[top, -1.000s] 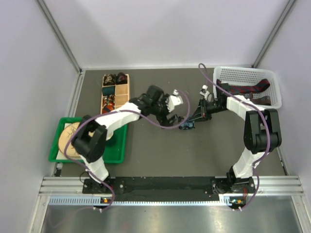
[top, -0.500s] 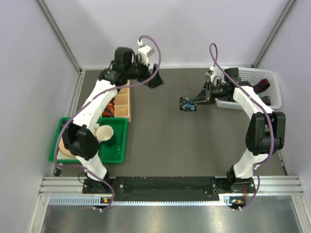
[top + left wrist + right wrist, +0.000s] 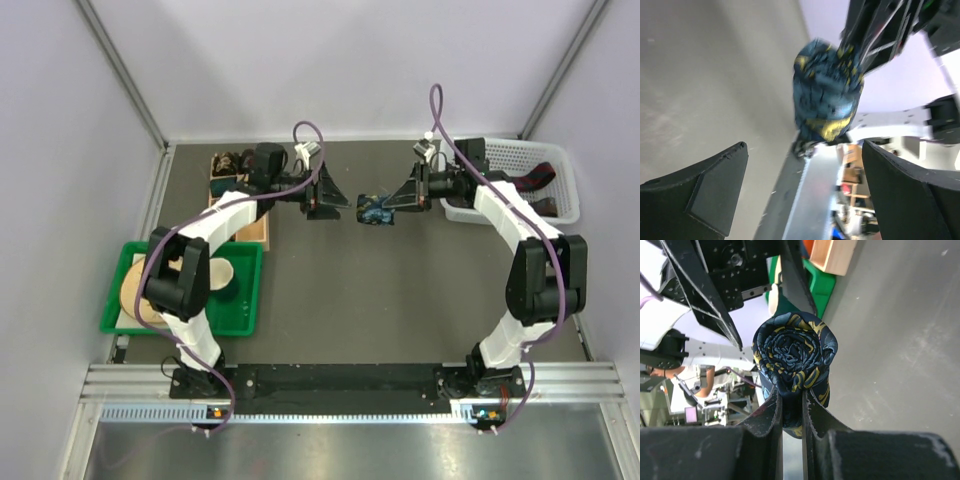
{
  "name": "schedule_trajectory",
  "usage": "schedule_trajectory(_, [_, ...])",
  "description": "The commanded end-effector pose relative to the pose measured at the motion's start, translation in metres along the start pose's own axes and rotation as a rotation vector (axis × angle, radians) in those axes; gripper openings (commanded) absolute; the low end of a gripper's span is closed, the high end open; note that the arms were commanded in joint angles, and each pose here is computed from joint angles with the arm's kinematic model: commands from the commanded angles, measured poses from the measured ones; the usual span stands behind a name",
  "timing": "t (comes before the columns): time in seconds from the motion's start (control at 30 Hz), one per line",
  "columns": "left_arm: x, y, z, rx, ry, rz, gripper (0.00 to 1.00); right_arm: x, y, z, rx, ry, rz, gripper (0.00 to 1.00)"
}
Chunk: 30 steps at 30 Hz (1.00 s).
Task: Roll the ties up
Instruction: Place the tie in the storage box.
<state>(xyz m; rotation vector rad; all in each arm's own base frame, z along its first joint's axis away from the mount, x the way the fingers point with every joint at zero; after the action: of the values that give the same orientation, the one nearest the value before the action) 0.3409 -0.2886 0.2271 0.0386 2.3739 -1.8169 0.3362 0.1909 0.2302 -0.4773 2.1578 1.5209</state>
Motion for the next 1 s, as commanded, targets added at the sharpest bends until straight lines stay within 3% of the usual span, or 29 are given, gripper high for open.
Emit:
schedule_trajectory(0.0, [-0.002, -0.048, 0.005, 0.187, 0.007, 0.046, 0.99, -0.006, 0.034, -0.002, -0.077, -0.020, -0.095, 0.00])
schedule_trajectory(0.3, [0.011, -0.045, 0.031, 0.227, 0.100, 0.020, 0.99, -0.010, 0.038, 0.003, -0.088, -0.024, -0.094, 0.00])
schedule_trajectory(0.53, [0.012, -0.046, 0.043, 0.240, 0.096, 0.009, 0.98, -0.013, 0.042, 0.002, -0.083, -0.033, -0.103, 0.00])
schedule_trajectory(0.77, [0.011, -0.049, 0.045, 0.276, 0.092, 0.003, 0.76, -0.009, 0.042, 0.001, -0.069, -0.036, -0.099, 0.00])
schedule_trajectory(0.97, [0.012, -0.050, 0.049, 0.281, 0.098, -0.004, 0.77, -0.011, 0.042, 0.000, -0.059, -0.043, -0.104, 0.00])
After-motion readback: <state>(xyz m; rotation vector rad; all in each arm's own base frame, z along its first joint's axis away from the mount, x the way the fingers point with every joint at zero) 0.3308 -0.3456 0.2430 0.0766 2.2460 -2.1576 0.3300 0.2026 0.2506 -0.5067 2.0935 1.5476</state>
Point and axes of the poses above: each gripper's point midway between its finger pads, its own z axis out along the fingers, its own y axis along the line the jaws close on, x = y × z, the point moved 2 cm from there along -z, back along the fingers, and after that the axes turned 14 degrees about -z, right-handed, at the moved point
